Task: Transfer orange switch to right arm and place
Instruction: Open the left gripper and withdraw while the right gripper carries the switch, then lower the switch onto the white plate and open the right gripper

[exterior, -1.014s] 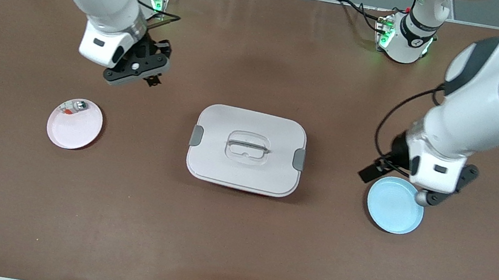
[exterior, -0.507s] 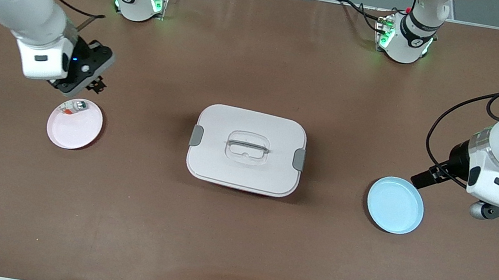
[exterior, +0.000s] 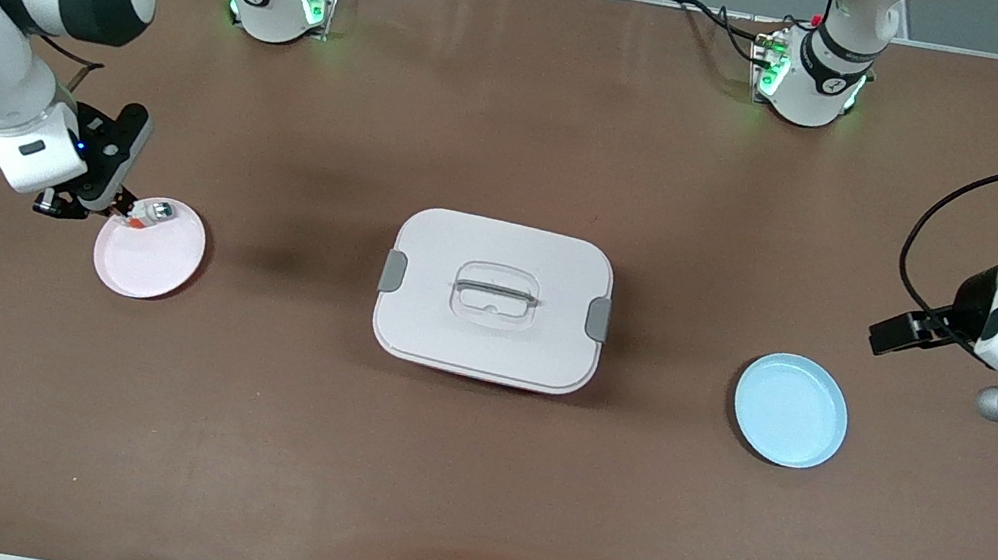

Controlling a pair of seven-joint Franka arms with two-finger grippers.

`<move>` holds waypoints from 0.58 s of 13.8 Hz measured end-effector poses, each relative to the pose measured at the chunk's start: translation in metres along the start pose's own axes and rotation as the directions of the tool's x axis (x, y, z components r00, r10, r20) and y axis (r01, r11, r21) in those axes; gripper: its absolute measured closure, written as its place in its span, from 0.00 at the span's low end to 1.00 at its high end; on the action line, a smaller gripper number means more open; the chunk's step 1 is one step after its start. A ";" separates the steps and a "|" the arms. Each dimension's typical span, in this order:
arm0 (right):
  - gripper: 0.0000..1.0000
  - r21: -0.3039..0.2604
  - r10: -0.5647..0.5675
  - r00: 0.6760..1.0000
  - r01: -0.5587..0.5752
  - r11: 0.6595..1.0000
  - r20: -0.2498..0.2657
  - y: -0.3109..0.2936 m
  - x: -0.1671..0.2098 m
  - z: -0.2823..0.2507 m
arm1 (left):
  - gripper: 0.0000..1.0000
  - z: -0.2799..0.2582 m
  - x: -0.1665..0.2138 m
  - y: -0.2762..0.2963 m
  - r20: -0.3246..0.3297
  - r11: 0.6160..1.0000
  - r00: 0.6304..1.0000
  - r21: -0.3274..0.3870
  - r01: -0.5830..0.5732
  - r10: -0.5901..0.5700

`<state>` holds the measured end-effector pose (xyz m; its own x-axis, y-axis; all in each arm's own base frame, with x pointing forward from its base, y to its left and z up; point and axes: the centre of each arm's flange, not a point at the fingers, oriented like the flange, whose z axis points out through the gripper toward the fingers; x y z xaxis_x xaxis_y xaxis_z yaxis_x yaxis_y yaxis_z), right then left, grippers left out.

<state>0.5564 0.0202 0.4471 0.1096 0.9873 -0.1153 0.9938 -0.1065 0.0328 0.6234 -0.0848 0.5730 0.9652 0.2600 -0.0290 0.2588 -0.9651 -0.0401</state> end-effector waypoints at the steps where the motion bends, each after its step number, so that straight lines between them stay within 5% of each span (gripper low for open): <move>1: 0.66 -0.003 -0.025 1.000 0.025 1.000 0.004 -0.002 -0.008 0.013 | 0.00 -0.001 -0.001 0.000 0.004 1.000 1.000 0.003 -0.010 0.010; 8: 0.66 -0.014 -0.039 0.999 0.039 0.999 -0.009 -0.013 -0.040 0.112 | 0.00 -0.026 -0.012 -0.013 -0.025 0.991 0.991 0.036 -0.132 0.133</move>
<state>0.5409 -0.0315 0.3401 0.0705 0.9917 -0.1079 0.9969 -0.0663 0.0426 0.6092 -0.0761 0.6001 0.9916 0.1287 -0.0087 0.1277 -0.9892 -0.0718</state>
